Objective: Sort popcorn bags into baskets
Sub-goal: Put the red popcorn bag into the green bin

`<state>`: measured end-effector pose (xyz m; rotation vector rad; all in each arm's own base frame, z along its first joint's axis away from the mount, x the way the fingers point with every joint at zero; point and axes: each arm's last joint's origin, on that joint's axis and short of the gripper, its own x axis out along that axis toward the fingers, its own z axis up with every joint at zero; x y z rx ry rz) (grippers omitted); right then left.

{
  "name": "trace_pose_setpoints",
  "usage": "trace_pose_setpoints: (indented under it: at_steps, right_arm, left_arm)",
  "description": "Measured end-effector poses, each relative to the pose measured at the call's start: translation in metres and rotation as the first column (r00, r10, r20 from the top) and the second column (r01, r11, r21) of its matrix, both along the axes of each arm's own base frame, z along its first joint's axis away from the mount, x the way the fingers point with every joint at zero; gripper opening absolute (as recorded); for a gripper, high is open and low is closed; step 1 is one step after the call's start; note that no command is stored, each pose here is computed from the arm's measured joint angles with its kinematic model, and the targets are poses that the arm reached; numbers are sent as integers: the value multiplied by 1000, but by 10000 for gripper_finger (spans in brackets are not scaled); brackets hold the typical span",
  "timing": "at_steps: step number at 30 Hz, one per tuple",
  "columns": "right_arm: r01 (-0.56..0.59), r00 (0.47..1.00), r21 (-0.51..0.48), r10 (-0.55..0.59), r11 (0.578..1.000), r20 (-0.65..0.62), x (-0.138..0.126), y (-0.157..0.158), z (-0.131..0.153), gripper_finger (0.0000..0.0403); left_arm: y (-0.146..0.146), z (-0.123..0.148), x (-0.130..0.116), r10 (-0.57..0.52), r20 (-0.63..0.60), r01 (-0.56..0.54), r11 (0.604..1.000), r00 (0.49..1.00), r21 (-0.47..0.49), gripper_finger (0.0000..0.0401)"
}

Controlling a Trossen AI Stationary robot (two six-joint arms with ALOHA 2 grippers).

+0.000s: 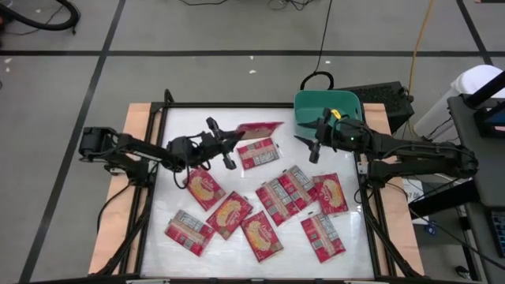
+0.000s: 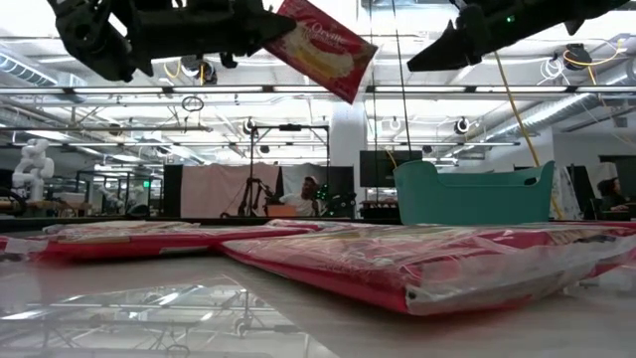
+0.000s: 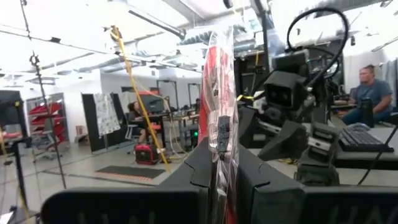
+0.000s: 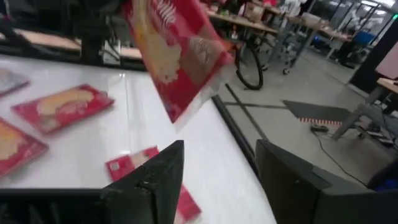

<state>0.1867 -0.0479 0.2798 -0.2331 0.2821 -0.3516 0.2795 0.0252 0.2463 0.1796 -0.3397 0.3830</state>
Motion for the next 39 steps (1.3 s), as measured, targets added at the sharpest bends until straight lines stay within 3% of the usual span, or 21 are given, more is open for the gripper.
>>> trace_pose_setpoints:
  at_steps: [6,10,19,23,31,35,39]
  right_arm:
    - [4,996,19,-6,1000,94,3,-1,7,226]
    - [-85,989,48,79,995,123,11,-2,6,233]
    - [-139,970,36,128,990,209,29,-5,5,223]
    - [-199,961,17,192,980,197,29,-4,5,187]
    - [-236,963,22,231,972,137,16,0,6,24]
    - [-232,968,36,227,972,106,6,2,7,21]
    - [-219,975,94,213,971,65,-1,4,4,29]
  left_arm:
    - [8,4,-2,-24,53,25,1000,998,-13,26]
    - [8,13,4,-85,129,83,996,988,20,26]
    - [10,19,50,-184,138,171,980,973,98,26]
    - [11,17,59,-191,134,178,978,972,108,26]
    - [12,10,61,-171,47,165,981,984,106,31]
    - [15,17,57,-160,-43,160,987,986,-9,71]
    - [14,32,39,-56,-225,44,997,973,-57,127]
